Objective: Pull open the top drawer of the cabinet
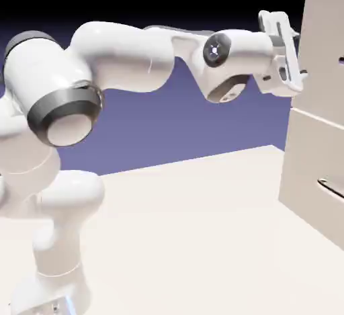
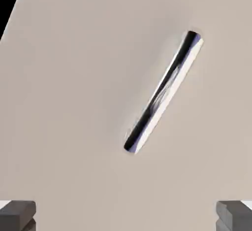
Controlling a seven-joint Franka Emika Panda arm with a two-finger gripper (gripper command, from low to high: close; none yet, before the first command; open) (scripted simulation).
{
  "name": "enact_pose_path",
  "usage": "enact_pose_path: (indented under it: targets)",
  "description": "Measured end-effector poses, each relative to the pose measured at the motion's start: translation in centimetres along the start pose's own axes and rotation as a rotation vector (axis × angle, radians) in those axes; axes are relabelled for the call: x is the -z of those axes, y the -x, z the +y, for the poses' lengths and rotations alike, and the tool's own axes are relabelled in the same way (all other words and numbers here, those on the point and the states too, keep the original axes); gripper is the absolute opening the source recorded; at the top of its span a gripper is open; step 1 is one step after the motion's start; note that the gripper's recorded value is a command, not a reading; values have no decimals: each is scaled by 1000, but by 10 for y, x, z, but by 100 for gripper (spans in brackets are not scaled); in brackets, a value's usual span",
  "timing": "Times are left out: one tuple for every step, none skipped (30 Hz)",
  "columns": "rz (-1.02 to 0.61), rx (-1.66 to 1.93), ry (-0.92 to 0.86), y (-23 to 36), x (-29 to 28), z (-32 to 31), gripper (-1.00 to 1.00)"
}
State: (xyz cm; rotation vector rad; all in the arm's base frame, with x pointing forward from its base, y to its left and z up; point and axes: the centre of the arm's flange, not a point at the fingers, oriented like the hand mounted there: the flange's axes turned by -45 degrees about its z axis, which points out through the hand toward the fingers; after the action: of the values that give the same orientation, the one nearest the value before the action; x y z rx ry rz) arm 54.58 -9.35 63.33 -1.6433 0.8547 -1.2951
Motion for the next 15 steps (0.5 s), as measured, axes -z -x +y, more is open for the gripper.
enact_pose_path:
  targets:
    - [9,-25,-3,-3,-5,2,0]
    - [18,-50,-5,-6,-11,4,0]
    - [27,-74,-7,-8,-16,6,0]
    - [36,-97,-9,-10,-22,9,0]
    - [45,-120,-11,-12,-27,11,0]
    - [54,-142,-12,-14,-33,13,0]
    - [64,-163,-13,-15,-38,15,0]
    - [73,-184,-15,-17,-44,18,0]
    - [83,-204,-16,-18,-49,20,0]
    - [92,-223,-17,-19,-55,22,0]
    - [102,-241,-18,-19,-60,24,0]
    - [112,-259,-20,-19,-66,26,0]
    - [121,-276,-21,-20,-71,27,0]
    - [131,-292,-23,-20,-76,29,0]
    - [141,-308,-25,-19,-82,31,0]
